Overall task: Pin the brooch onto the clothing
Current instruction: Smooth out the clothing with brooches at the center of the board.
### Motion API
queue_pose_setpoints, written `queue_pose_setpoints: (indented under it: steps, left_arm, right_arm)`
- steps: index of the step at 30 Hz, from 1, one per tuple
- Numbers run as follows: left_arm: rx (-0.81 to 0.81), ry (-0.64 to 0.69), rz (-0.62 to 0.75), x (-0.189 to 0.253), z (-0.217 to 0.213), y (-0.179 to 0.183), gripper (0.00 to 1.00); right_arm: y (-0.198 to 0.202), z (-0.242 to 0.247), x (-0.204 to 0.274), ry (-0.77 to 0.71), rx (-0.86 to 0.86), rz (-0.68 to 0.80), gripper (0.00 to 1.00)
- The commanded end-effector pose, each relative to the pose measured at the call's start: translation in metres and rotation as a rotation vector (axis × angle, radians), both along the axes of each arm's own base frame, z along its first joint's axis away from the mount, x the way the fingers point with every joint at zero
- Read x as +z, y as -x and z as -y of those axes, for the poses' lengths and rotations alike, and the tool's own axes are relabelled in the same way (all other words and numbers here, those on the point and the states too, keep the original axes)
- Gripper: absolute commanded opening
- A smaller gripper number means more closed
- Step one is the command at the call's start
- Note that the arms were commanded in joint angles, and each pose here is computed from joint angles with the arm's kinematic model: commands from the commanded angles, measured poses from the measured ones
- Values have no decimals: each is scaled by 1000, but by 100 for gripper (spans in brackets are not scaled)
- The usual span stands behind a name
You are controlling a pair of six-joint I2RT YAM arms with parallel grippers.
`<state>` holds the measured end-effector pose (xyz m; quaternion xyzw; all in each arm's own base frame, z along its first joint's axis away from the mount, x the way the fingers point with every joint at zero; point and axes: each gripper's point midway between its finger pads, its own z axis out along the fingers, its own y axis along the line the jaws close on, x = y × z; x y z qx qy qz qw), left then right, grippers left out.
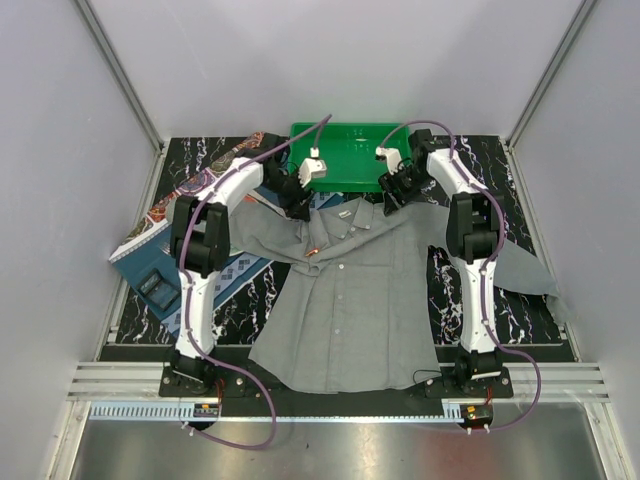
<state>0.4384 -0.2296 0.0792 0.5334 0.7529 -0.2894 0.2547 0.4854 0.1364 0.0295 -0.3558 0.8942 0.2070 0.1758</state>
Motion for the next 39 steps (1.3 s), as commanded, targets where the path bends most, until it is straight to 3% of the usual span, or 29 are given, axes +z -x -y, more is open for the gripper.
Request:
queue_pose_setpoints:
  steps: [1,6,11,14,16,29,31,39]
  left_arm:
    - [37,-19,-19,1,15,-7,64]
    - [1,-41,-15,-2,18,-4,61]
    - [-25,-46,-30,-2,20,-1,24]
    - [-20,-52,-39,0,14,1,0]
    - [-21,-26,-44,8,12,6,0]
    - [-111,110,208,83,-10,18,0]
    - [-185,60,251,81,-17,23,0]
    - [-342,-201,36,22,-80,78,0]
  right_arm:
    - [-7,-6,7,-38,3,10,62]
    - [-1,-14,15,-87,48,3,54]
    - [10,-17,18,-108,81,-31,40]
    - [14,-17,22,-113,100,-31,12]
    - [16,-17,28,-118,106,-31,0]
    - [-12,-24,120,-237,54,271,0]
    - [-16,-24,125,-235,55,297,0]
    - [4,-18,104,-205,83,228,0]
